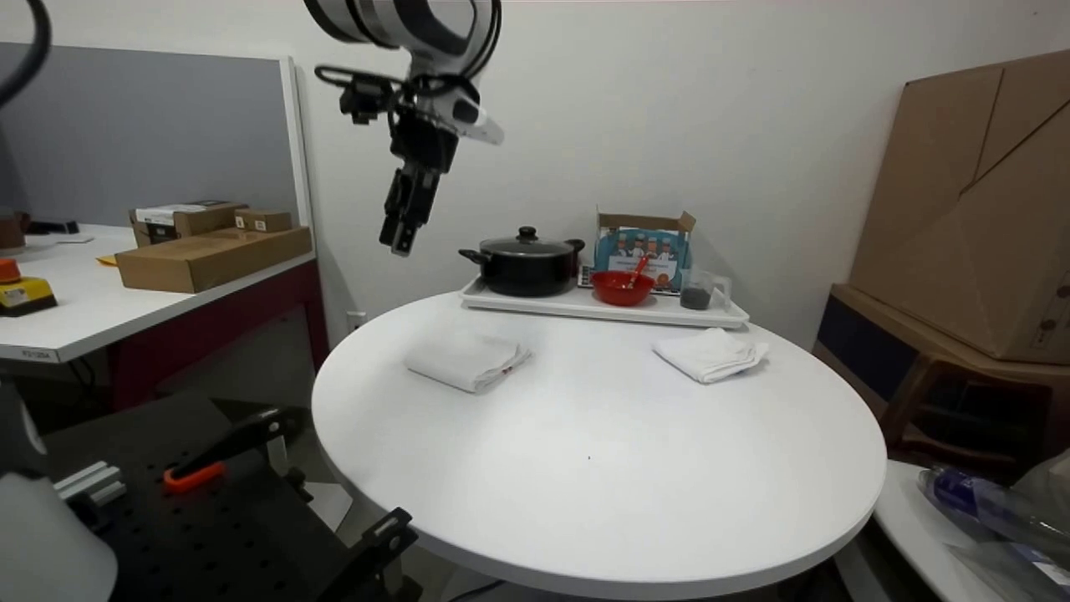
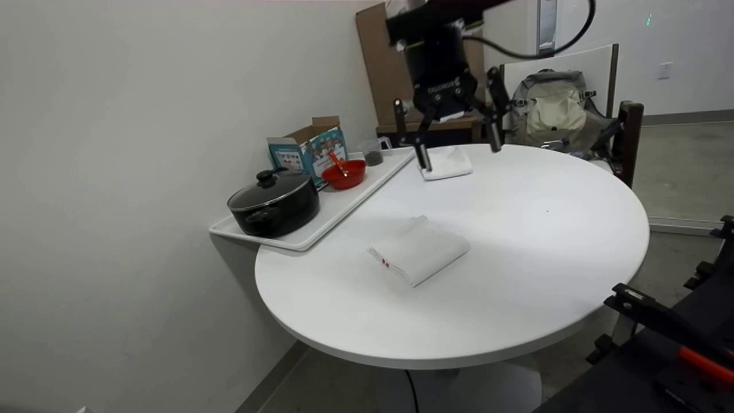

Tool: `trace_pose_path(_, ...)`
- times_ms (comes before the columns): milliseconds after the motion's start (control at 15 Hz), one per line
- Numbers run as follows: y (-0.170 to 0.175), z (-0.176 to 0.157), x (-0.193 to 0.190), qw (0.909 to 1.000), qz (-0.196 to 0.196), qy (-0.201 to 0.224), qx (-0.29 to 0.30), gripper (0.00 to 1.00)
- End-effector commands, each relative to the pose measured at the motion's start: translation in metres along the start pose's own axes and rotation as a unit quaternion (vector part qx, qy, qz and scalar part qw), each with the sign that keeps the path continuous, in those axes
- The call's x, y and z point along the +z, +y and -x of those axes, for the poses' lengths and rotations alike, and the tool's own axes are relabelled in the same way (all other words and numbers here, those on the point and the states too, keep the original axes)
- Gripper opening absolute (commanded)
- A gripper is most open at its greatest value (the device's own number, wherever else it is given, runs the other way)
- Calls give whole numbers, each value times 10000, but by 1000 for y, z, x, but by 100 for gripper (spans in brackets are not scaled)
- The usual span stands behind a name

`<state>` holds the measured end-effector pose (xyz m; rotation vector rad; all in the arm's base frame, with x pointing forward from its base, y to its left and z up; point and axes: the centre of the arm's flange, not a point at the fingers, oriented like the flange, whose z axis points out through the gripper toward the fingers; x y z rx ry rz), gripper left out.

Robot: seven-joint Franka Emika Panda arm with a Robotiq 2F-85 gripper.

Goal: Fold the cloth in half

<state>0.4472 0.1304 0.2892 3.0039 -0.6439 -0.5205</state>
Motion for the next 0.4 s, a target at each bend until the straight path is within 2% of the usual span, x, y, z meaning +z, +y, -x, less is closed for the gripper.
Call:
trace_pose_path(0,58,46,-44,9961,556,520,-442,100)
trace_pose_path(67,69,55,-52,9952,607,636,-435,100)
trace_pose_path(133,38,26,-33,9977,488,390,-248,100)
trace_pose_path(333,45,33,-41,9974,467,489,-238,100)
